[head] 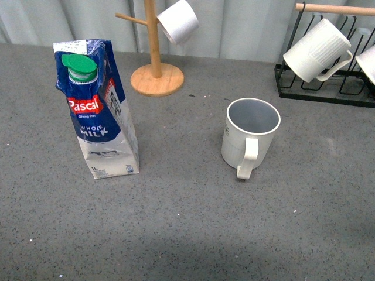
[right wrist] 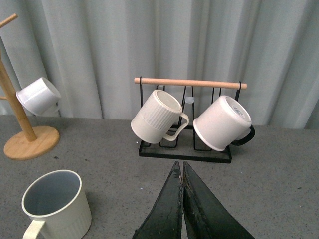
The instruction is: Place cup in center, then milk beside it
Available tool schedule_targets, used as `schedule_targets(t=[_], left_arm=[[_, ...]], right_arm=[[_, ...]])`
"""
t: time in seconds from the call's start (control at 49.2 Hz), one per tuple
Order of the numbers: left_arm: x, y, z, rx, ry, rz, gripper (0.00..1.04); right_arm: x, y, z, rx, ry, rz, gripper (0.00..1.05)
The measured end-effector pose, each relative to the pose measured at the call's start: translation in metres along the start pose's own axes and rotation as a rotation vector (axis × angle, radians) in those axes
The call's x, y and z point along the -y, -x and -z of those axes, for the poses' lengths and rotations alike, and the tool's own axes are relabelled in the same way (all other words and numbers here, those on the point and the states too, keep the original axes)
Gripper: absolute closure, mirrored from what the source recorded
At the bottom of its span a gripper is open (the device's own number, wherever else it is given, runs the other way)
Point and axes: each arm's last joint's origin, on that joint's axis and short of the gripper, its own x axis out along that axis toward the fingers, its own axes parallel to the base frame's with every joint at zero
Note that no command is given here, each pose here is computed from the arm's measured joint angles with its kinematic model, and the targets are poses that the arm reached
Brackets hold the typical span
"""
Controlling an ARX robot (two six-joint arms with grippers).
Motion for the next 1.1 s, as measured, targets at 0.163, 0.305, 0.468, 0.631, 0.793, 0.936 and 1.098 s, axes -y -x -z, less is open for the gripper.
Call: schedule_targets(t=[0.163, 0.305, 0.468, 0.631, 0.793, 0.936, 1.098], left_arm=[[0.0, 0.0, 0.0, 0.0, 0.0, 0.0, 0.07], [0.0, 0.0, 0.0, 0.0, 0.0, 0.0, 0.07], [0.0, 0.0, 0.0, 0.0, 0.0, 0.0, 0.07], [0.0, 0.0, 0.0, 0.0, 0.0, 0.0, 0.07], [0.0, 0.0, 0.0, 0.0, 0.0, 0.0, 0.07], [0.0, 0.0, 0.0, 0.0, 0.0, 0.0, 0.07], [0.0, 0.0, 0.0, 0.0, 0.0, 0.0, 0.07]], right_arm=[[0.0, 0.01, 0.0, 0.002, 0.0, 0.0, 1.04], [0.0, 0.017, 0.0, 0.001, 0.0, -0.002, 1.04], [0.0, 0.025, -0.001, 0.004, 0.0, -0.002, 1.04], [0.0, 0.031, -0.003, 0.012, 0.0, -0.003, 1.04], [0.0, 0.037, -0.005, 0.019, 0.0, -0.003, 1.04], [0.0, 0.041, -0.006, 0.022, 0.0, -0.003, 1.04], [0.0, 0.046, -0.006, 0.024, 0.0, -0.003, 1.04]])
